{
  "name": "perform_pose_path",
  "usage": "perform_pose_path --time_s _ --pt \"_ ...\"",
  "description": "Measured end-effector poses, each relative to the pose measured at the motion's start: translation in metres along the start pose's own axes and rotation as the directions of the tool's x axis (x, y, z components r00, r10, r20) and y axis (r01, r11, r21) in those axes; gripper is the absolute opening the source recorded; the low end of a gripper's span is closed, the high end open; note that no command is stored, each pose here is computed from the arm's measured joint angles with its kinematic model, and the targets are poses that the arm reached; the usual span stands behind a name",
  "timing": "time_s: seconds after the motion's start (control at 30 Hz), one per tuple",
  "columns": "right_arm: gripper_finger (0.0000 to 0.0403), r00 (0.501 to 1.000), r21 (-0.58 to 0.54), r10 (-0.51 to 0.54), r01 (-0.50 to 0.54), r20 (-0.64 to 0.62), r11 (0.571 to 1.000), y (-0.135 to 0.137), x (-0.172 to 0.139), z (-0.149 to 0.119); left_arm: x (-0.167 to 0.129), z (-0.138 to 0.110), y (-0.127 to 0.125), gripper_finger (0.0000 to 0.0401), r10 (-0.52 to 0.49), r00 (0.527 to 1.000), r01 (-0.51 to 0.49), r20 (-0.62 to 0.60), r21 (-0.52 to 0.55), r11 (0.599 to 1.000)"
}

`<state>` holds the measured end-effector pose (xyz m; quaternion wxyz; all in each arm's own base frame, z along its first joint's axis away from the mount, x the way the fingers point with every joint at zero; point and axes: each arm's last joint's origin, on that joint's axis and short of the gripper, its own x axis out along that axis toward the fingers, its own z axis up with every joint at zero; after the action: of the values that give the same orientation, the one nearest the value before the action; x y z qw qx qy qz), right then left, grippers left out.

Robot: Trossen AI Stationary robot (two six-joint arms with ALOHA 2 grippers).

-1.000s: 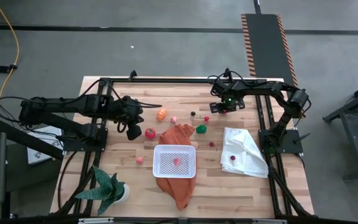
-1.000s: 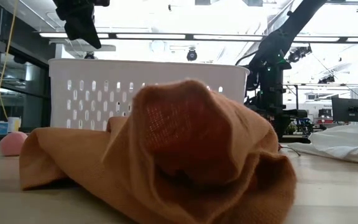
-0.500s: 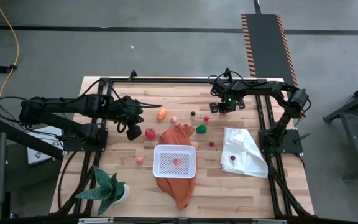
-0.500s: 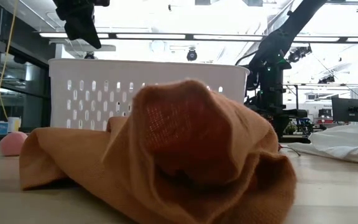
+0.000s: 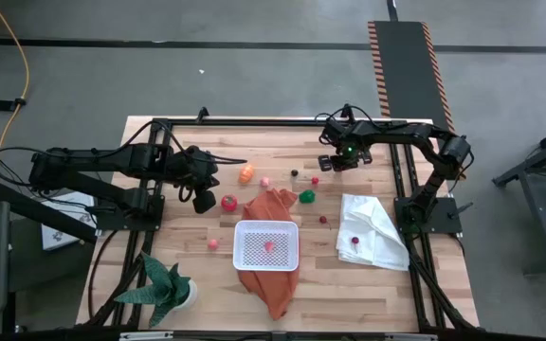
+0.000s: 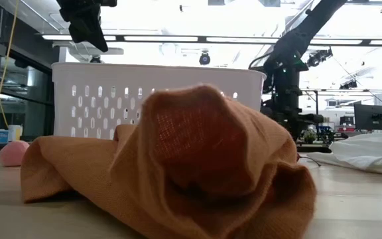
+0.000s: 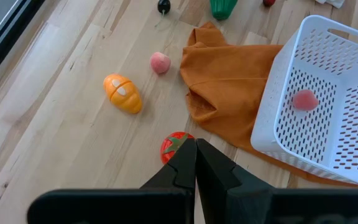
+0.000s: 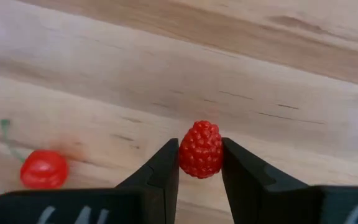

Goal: Pick and placing Produce into tupperware
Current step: Put the red raspberry into the white basket

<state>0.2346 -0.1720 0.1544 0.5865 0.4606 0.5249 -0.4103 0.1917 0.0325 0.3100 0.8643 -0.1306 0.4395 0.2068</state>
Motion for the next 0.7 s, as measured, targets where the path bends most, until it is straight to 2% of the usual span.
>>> perform_pose_path --time_s 0.3,0.43,0.7 --pt "0.0087 1.0 -0.106 -0.004 0.004 0.008 0.994 0.013 -0.031 0.012 0.0 0.0 0.0 0.0001 0.0 1.0 0.0 0.0 0.0 1.0" --pt "0.0087 0.999 -0.169 -0.04 0.038 -0.009 0.985 0.016 -0.042 0.007 0.0 -0.001 0.0 0.0001 0.003 1.0 -0.003 -0.009 0.002 1.0" --pt "0.0087 0.996 -0.207 0.026 -0.009 0.082 0.978 0.02 -0.076 -0.009 0.0 -0.002 0.001 0.0001 0.008 1.0 -0.008 -0.024 0.011 1.0"
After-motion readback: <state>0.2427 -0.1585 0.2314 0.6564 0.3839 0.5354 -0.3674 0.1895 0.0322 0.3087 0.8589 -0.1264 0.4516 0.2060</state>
